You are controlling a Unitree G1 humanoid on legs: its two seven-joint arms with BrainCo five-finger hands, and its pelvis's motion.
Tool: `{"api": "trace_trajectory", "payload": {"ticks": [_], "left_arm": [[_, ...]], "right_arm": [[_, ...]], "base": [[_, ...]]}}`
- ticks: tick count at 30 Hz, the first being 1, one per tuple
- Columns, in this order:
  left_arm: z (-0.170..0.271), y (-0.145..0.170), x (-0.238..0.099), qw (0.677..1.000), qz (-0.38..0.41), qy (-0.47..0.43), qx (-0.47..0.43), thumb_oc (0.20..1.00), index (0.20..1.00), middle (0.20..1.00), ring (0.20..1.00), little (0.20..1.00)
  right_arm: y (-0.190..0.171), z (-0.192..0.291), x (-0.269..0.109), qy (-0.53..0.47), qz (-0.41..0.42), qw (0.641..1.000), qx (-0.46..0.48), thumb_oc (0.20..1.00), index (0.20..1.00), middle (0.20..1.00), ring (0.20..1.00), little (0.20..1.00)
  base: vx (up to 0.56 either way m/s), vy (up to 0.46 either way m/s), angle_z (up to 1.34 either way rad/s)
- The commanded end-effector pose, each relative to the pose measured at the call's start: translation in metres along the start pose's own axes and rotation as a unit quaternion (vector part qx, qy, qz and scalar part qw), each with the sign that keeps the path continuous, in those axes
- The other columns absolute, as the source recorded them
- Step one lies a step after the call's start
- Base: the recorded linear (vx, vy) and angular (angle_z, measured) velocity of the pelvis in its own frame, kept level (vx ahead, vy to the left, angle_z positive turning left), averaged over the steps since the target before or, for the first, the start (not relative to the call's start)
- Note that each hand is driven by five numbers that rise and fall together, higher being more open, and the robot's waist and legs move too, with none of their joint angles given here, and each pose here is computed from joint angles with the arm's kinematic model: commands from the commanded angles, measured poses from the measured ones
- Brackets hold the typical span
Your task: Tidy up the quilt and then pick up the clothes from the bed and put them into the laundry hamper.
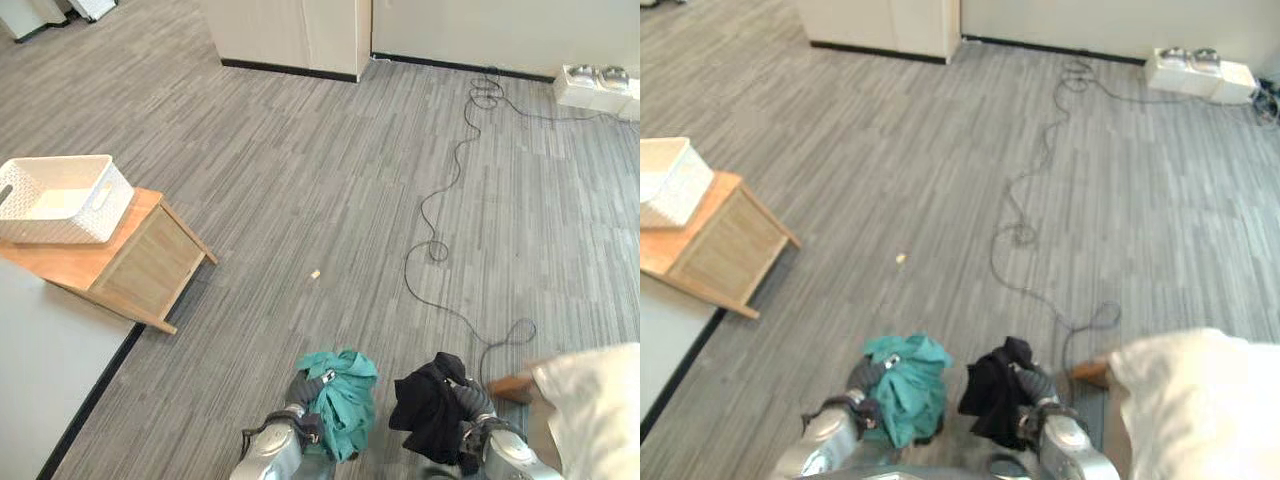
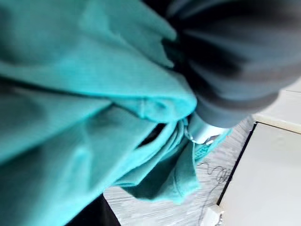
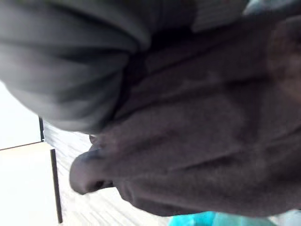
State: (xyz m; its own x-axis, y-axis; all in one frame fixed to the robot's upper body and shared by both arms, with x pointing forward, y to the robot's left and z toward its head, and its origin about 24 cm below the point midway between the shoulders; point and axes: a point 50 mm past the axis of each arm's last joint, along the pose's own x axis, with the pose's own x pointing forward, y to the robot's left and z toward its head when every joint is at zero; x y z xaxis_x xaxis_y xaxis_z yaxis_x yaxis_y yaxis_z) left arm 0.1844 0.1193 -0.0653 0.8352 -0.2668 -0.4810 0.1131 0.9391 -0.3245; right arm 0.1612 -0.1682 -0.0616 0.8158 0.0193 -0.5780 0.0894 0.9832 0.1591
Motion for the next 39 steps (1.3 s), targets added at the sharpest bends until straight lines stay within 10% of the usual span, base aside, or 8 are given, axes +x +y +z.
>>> {"api": "trace_trajectory", "payload": {"ticks": [1,39], "left_arm": [[0.031,-0.003,-0.001,0.997,-0.010,-0.072,-0.003,0.200,0.200,0.200,0.200,0.200],[0.024,0.029,-0.013,0.999,0.020,-0.050,-0.002,0.200,0.200,0.200,0.200,0.200]], "right_arm": [[0.020,0.032,0.008,-0.074,0.032,0.997,0.005,0.200,0.200,0.200,0.200,0.200],[-0.003,0.033,0.008,-0.079,0.041,0.996,-0.007,0.200,0.200,0.200,0.200,0.200]], "base": [[0.52,0.076,0.48],[0.60,-0.064,0.40]]}}
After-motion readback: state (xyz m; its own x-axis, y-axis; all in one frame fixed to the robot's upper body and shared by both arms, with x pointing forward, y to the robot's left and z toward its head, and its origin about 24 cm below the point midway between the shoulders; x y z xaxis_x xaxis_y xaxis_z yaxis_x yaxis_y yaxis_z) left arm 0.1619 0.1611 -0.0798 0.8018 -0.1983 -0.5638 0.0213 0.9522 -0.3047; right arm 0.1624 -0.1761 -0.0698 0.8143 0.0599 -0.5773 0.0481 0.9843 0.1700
